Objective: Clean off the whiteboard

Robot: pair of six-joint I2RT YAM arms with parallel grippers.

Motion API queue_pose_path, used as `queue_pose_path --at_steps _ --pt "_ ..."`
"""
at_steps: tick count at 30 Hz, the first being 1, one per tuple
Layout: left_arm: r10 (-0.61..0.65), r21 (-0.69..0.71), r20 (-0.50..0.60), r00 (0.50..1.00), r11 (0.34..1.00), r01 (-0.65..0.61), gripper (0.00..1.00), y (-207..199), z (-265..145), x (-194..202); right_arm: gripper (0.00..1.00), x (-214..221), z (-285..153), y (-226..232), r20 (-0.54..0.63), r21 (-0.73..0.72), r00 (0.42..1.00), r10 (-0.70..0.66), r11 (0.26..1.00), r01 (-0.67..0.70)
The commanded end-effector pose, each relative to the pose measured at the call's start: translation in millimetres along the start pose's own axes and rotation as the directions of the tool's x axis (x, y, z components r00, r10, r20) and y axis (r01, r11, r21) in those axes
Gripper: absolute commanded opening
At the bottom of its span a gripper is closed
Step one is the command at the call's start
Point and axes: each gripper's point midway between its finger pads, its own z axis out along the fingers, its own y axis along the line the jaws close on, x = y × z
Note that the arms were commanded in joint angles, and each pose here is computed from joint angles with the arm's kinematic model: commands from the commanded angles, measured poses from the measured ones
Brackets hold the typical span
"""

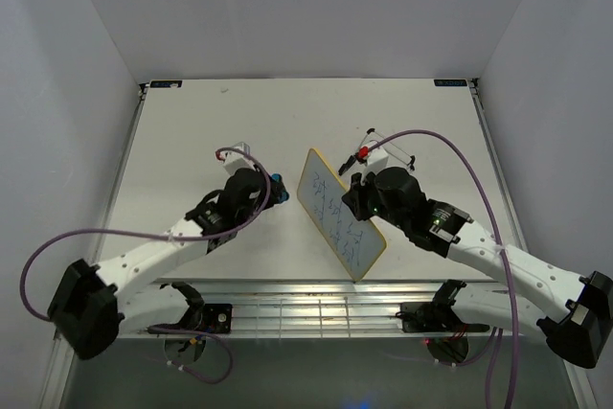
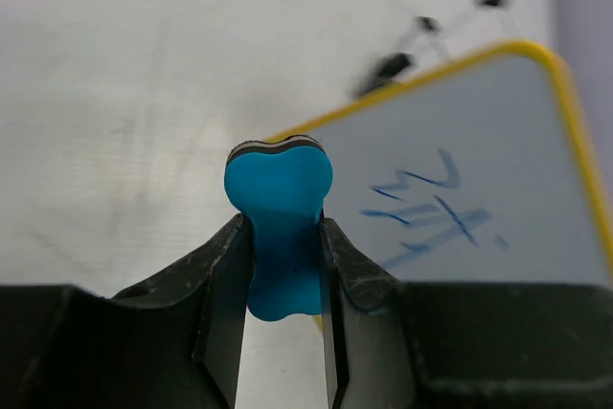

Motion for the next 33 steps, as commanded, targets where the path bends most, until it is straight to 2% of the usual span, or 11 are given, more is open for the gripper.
queue_pose_path --at_steps 1,5,8,12,16,20,28,31,33 --pt "-0.003 0.525 0.263 0.965 0.840 -0.140 0.00 -82.2 -56.4 -36.5 0.08 12.2 -7.6 -6.7 -0.021 0.019 1.000 0.017 1.000 -0.017" --pt "-0.007 0.618 0.290 0.957 0.765 -0.182 0.00 -91.9 -66.8 -26.6 0.08 19.2 -9.7 -9.1 -0.034 0.031 0.998 0.048 0.998 -0.047" --pt "0.022 0.671 0.286 0.958 0.708 -0.217 0.00 -104.3 -67.1 -12.5 0.08 9.9 -17.7 -10.4 0.022 0.037 0.995 0.099 0.994 -0.100" --pt "0.078 0.678 0.290 0.954 0.687 -0.262 0.00 -107.5 -54.1 1.6 0.08 -0.5 -29.8 -7.3 0.079 0.006 0.987 0.139 0.990 -0.140" --pt "0.078 0.705 0.294 0.953 0.656 -0.271 0.00 -113.9 -49.1 8.1 0.08 -1.7 -33.8 -3.7 0.094 -0.024 0.986 0.140 0.990 -0.139" --pt "0.086 0.703 0.273 0.958 0.662 -0.260 0.00 -117.5 -33.5 16.9 0.08 -2.1 -37.0 -0.7 0.131 -0.060 0.979 0.155 0.987 -0.148" --pt "0.130 0.759 0.214 0.968 0.602 -0.248 0.00 -131.0 -10.0 49.7 0.08 -13.4 -45.1 7.8 0.184 -0.123 0.969 0.167 0.982 -0.146" --pt "0.145 0.781 0.213 0.966 0.569 -0.258 0.00 -142.2 -14.6 64.2 0.08 -18.4 -45.2 10.6 0.197 -0.137 0.965 0.175 0.979 -0.150" --pt "0.161 0.767 0.237 0.958 0.574 -0.286 0.00 -147.2 -14.8 71.2 0.08 -20.4 -43.0 12.8 0.199 -0.145 0.965 0.173 0.979 -0.145"
